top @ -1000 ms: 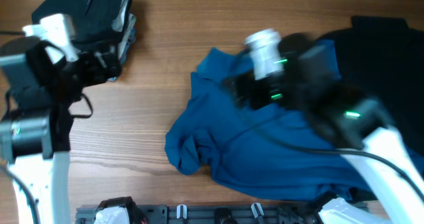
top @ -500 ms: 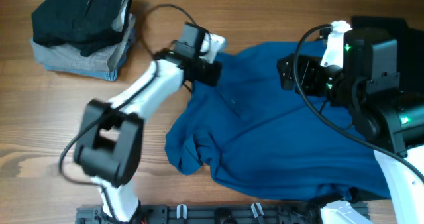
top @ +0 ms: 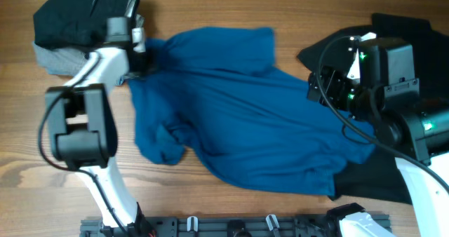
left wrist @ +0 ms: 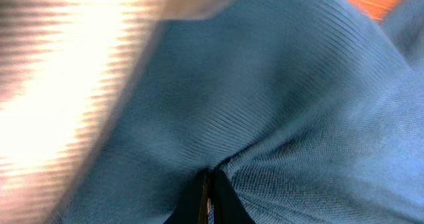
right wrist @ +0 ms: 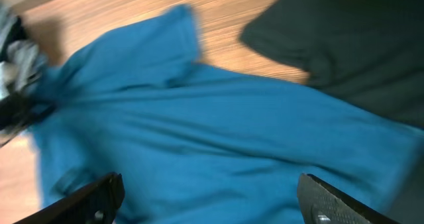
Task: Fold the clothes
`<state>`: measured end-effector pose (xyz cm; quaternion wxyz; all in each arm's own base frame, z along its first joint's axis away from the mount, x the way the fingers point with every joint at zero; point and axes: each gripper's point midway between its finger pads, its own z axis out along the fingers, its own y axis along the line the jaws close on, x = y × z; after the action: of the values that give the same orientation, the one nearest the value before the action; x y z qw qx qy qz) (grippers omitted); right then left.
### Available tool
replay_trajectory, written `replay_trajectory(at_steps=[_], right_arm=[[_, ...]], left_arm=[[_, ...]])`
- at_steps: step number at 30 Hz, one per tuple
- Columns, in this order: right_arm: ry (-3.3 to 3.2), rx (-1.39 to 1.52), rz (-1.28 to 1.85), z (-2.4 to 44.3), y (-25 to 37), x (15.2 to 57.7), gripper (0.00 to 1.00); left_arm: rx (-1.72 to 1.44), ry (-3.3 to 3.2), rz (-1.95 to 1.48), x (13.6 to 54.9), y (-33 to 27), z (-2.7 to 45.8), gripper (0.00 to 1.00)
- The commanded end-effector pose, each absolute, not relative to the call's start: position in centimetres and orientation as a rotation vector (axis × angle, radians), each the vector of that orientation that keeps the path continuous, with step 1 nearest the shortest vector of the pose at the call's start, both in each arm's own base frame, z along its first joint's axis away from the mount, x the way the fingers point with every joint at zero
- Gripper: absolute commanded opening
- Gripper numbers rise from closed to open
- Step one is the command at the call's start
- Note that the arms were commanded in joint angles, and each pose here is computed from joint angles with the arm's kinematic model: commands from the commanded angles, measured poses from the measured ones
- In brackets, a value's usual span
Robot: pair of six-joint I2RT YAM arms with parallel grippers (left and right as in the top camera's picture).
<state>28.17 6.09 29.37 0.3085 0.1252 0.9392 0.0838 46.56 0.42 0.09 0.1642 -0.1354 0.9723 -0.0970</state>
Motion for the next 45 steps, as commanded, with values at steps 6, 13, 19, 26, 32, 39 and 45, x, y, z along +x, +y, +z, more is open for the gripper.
replay_trajectory(at_steps=[6, 13, 19, 26, 32, 39, 45], right_arm=[[2.604, 0.535, 0.07, 19.8, -0.3, 38.3, 0.41], [2.936, 0.766, 0.206, 4.4, -5.7, 39.4, 0.08], [2.927, 1.025, 0.133, -2.1, -12.8, 38.4, 0.07], [2.706, 1.539, -0.135, -4.4, -26.3, 32.2, 0.04], [2.402, 1.534, 0.085, 2.3, -35.7, 33.5, 0.04], [2.262, 1.072, 0.383, 19.9, -29.0, 37.5, 0.39], [2.509, 0.794, 0.549, 22.0, -14.4, 39.5, 0.44]], left_arm=[[-0.157, 2.659, -0.48, 44.8, -4.6, 9.0, 0.34], [0.094, 2.779, -0.536, 39.4, -12.8, 10.7, 0.61], [0.192, 2.786, -0.55, 38.4, -15.5, 10.7, 0.66], [0.191, 2.792, -0.549, 38.2, -15.5, 10.6, 0.68], [0.193, 2.791, -0.55, 38.2, -15.5, 10.6, 0.76], [0.22, 2.753, -0.558, 38.8, -16.3, 10.9, 0.7], [0.361, 2.576, -0.614, 43.2, -22.7, 7.5, 0.22]])
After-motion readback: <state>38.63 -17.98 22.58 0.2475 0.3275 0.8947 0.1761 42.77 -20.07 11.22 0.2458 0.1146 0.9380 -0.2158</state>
